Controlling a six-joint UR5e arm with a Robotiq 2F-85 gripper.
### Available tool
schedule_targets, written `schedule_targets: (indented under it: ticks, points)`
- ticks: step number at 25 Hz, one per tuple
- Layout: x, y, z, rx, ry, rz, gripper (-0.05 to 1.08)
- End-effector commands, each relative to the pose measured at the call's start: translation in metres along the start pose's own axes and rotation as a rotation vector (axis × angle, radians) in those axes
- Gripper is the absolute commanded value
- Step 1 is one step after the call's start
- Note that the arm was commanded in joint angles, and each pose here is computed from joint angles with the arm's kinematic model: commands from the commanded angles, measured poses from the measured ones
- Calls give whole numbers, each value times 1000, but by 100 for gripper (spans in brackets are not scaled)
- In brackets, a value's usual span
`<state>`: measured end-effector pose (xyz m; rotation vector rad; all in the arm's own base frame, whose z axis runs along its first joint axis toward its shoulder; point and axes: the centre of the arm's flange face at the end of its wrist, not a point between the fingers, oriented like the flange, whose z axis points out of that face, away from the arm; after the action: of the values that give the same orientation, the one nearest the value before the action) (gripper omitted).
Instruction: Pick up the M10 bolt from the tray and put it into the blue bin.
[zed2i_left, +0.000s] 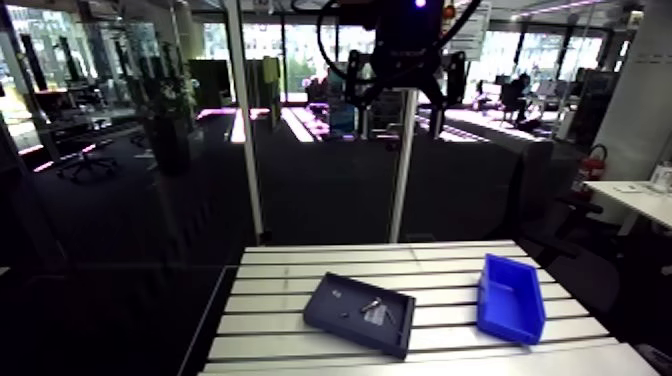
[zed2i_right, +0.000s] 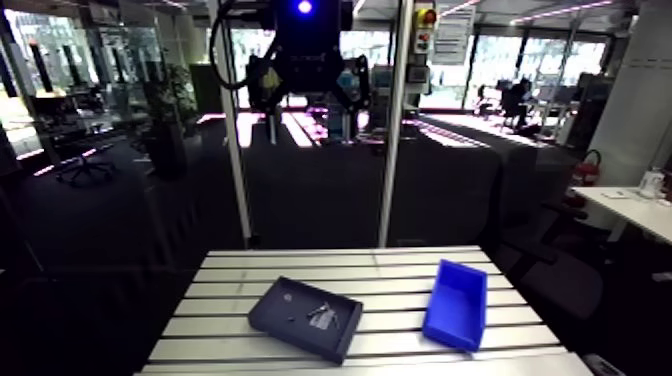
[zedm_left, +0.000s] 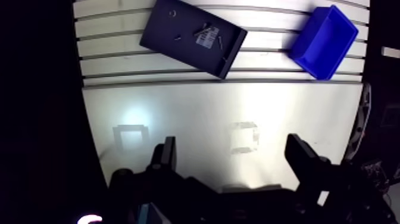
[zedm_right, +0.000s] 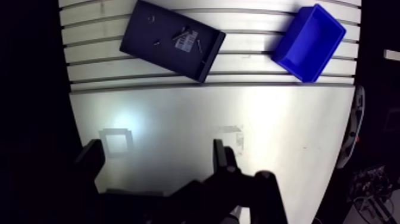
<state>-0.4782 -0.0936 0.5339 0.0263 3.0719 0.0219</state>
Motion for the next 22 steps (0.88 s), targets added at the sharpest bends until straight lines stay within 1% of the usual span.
schedule_targets:
  ticks: [1, 13, 17, 18, 21, 22]
  points:
    - [10, 2, 5, 16, -9, 41, 1]
    - [11, 2, 3, 16, -5, 41, 1]
    - [11, 2, 4, 11, -6, 43, 1]
    - [12, 2, 5, 13, -4, 41, 1]
    - [15, 2, 8, 18, 21, 51, 1]
    - [15, 2, 9, 16, 33, 85, 1]
